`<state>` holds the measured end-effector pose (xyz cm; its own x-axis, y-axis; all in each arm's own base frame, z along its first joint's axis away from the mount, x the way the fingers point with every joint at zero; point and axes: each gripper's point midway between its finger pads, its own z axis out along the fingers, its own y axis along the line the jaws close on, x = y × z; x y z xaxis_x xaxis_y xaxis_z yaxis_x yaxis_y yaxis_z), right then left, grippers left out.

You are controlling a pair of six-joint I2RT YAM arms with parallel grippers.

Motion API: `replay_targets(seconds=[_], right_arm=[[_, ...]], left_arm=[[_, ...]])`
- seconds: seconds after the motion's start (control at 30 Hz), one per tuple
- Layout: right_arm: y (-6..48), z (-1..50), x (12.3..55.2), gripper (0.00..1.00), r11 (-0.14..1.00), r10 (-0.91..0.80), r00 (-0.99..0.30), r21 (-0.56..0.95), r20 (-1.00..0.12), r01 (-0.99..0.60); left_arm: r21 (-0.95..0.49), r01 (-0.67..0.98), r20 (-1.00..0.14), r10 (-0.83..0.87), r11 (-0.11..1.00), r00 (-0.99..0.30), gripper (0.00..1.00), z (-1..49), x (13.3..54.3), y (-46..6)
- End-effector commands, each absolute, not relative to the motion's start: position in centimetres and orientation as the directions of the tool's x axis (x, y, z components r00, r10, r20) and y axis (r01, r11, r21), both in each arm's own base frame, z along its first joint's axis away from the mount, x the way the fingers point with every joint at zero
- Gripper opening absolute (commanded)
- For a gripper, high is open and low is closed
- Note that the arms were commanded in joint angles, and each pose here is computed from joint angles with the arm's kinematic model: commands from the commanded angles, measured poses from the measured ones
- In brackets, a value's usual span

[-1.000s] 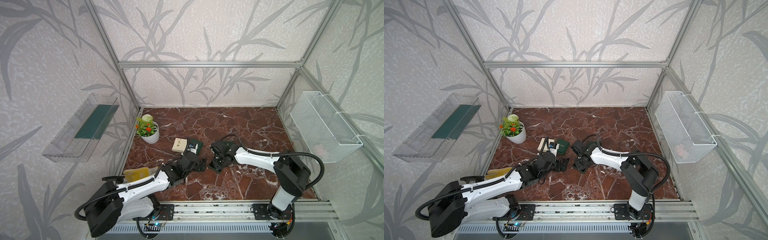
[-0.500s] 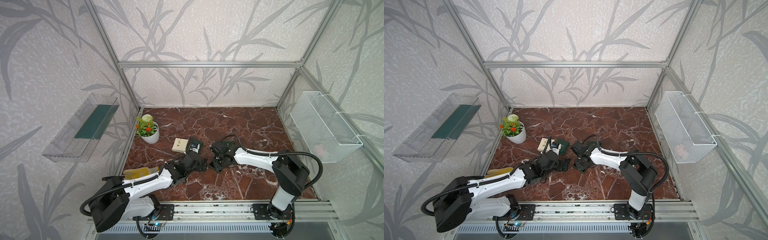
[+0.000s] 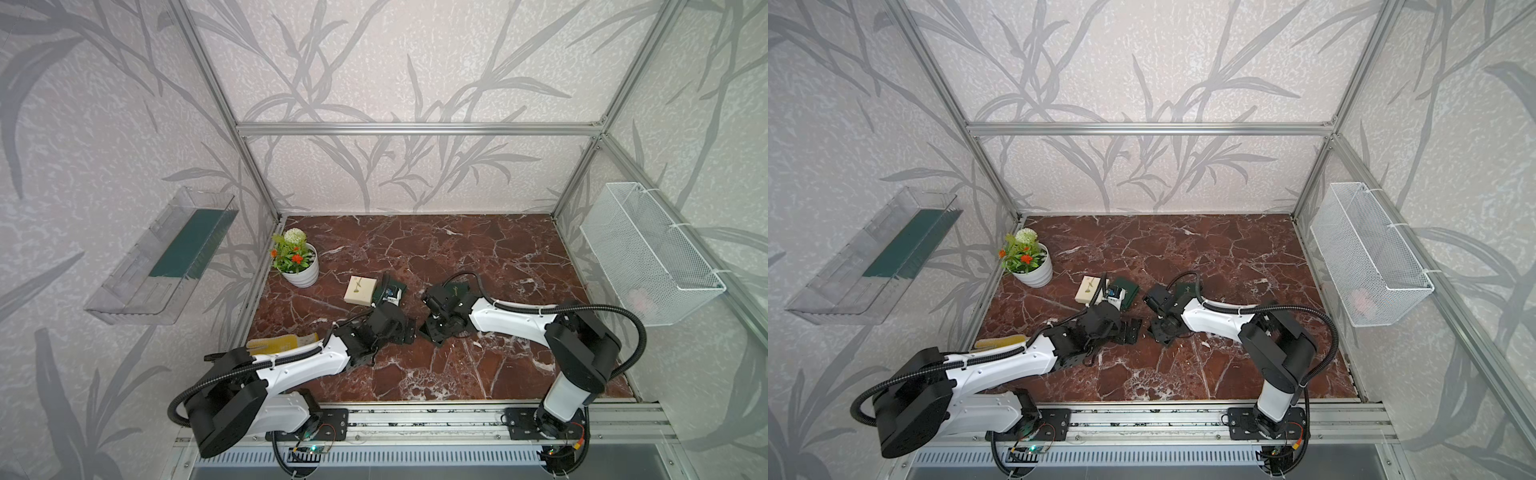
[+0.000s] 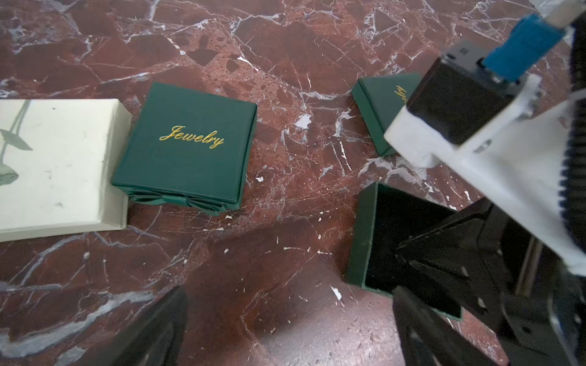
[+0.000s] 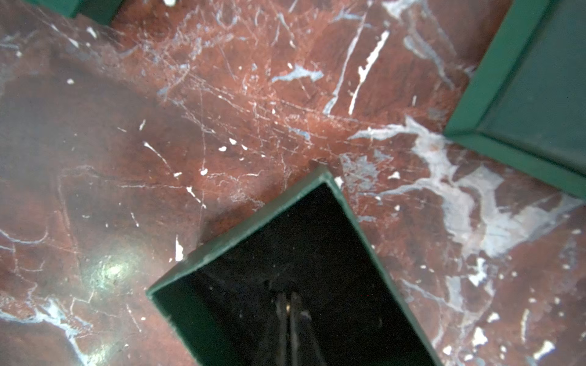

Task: Take the rings out of the lift-off lid box
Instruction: Take out the ring from the jewelry box.

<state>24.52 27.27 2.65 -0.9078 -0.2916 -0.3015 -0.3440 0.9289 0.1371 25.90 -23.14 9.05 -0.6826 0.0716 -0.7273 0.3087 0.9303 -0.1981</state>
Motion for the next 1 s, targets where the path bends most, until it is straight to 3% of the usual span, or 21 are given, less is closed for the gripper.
replay_targets(seconds=[0.0, 0.33, 0.97], right_arm=[[26.8, 2.0, 23.7, 0.0, 0.942, -0.247, -0.927, 0.153, -0.282, -0.297], [26.2, 2.3, 24.5, 0.0, 0.957, -0.044, -0.95, 0.26, -0.308, -0.128], [24.9, 5.0, 26.0, 0.0, 0.937, 0.088, -0.941, 0.349, -0.327, -0.034]], left_arm=[[-0.241, 0.304, -0.726, 0.037, 0.921, -0.687, 0.96, 9.9, 26.6, -24.2], [-0.358, 0.28, -0.637, -0.014, 0.891, -0.771, 0.87, 8.4, 26.6, -26.6], [-0.401, 0.295, -0.59, 0.002, 0.867, -0.807, 0.82, 7.8, 26.6, -28.5]])
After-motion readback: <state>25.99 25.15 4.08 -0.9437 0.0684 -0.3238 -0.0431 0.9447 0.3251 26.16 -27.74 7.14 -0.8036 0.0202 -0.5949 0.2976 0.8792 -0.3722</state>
